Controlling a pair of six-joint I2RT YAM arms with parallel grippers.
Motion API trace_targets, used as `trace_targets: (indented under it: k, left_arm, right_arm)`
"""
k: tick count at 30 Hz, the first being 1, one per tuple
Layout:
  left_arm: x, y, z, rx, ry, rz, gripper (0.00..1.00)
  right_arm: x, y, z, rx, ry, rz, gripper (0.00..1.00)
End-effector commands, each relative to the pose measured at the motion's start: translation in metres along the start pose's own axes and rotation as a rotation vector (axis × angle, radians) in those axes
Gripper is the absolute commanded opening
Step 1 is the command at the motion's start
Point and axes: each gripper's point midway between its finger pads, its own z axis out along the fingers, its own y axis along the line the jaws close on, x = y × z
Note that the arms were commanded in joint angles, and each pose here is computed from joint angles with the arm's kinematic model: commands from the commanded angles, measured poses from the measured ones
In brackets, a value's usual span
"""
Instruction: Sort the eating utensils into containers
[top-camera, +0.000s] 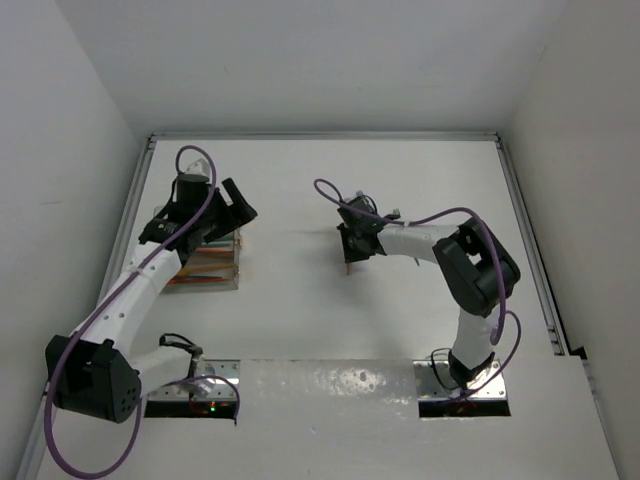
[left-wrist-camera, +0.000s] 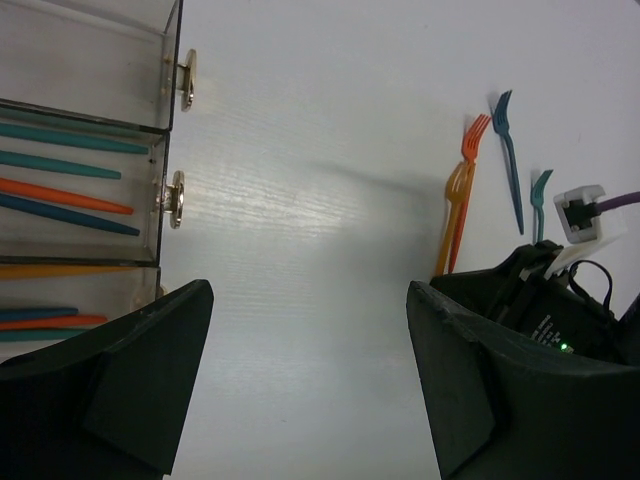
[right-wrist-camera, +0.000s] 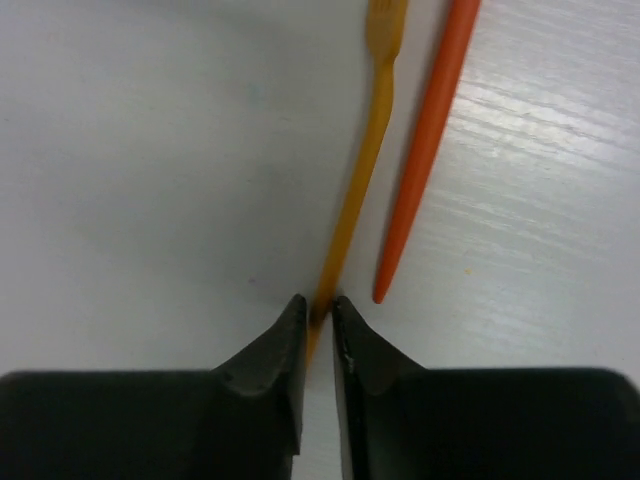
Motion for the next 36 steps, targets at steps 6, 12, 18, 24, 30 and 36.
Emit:
trace_targets:
  k: [6,12,18,24,30,36]
  left_arm:
    - [0.005,-0.018,0.016,0.077,0.038,0.044,0.77]
    - [0.049,-0.076,0.025,0.246,0.147,0.105,0.77]
    - [0.069,-0.117,0.035,0.335,0.200,0.093,0.77]
    - [0.090,-0.157,0.048,0.375,0.256,0.107,0.77]
    - [0.100,-0.174,0.057,0.381,0.261,0.058,0.74]
    - [0.101,-0.179,0.062,0.367,0.249,0.011,0.62]
  right_arm:
    - [0.009,0.003,0.006,0.010,0.013,-0.003,0.00]
    - [-0.011,0.019,-0.029,-0.106,-0.099,-0.060,0.00]
    - [-0.029,0.034,-0.073,-0.207,-0.224,-0.117,0.00]
    - [-0.035,0.051,-0.106,-0.294,-0.283,-0.159,0.00]
    - [-0.036,0.057,-0.121,-0.322,-0.306,-0.172,0.00]
    - [-0.034,0.057,-0.129,-0.334,-0.317,-0.169,0.00]
